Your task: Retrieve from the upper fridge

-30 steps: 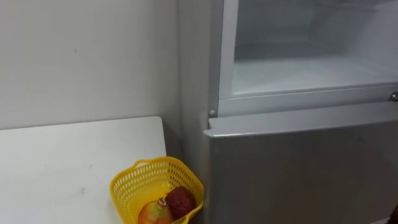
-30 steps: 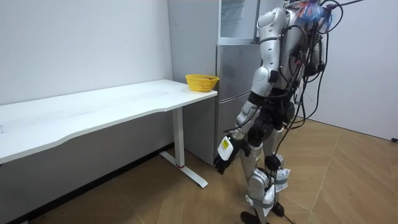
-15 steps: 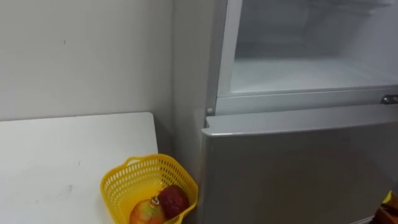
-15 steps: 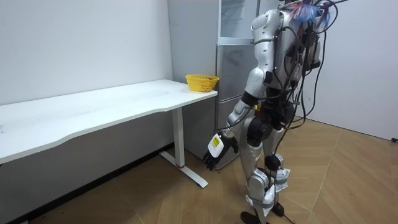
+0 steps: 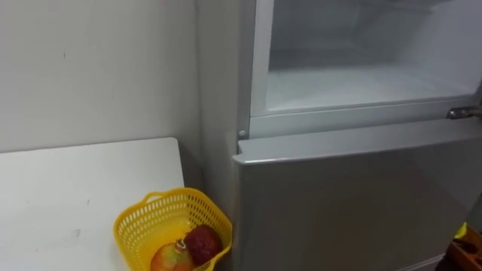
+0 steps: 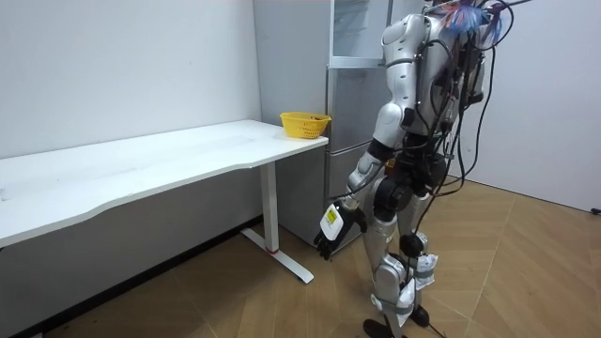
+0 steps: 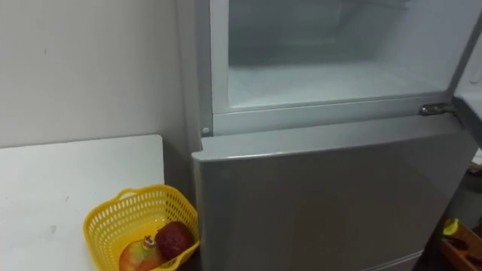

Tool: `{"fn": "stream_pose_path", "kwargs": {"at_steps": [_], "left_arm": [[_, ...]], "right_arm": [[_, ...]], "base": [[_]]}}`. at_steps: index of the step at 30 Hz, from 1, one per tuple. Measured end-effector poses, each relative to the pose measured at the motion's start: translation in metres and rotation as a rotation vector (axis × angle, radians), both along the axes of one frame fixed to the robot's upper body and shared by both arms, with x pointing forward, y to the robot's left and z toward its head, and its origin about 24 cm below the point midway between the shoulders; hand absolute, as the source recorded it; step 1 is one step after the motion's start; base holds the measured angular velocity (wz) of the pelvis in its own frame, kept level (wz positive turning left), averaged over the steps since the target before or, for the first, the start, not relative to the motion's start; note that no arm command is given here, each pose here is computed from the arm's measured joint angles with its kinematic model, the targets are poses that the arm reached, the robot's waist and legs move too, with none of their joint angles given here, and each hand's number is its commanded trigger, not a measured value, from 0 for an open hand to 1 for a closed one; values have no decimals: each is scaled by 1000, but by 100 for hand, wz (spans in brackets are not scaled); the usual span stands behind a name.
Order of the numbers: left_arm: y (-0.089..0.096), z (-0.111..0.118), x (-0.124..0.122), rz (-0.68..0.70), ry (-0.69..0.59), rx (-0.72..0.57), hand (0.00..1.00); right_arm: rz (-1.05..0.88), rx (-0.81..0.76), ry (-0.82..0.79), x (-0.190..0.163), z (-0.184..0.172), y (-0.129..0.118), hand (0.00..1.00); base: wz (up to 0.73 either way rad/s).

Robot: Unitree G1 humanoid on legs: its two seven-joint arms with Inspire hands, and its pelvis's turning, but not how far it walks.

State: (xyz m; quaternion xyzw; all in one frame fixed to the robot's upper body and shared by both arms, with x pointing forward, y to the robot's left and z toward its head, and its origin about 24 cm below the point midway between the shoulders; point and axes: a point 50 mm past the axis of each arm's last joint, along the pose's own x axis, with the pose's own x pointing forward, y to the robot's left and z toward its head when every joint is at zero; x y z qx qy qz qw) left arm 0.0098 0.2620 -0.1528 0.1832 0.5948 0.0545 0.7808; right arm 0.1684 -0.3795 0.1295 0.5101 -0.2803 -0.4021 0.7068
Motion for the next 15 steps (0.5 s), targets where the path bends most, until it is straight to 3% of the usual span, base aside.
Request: {"fn": "stream_pose_path", "kwargs": {"at_steps": [6,15], "left_arm": [[2,0,-3,46,-3,3,0],[1,0,-6,9,16,22,0]], "right_arm": [[18,-117,7,2,6,2,0],[98,-227,-20,11,18,17,0]], "base": [[1],[-1]]}}
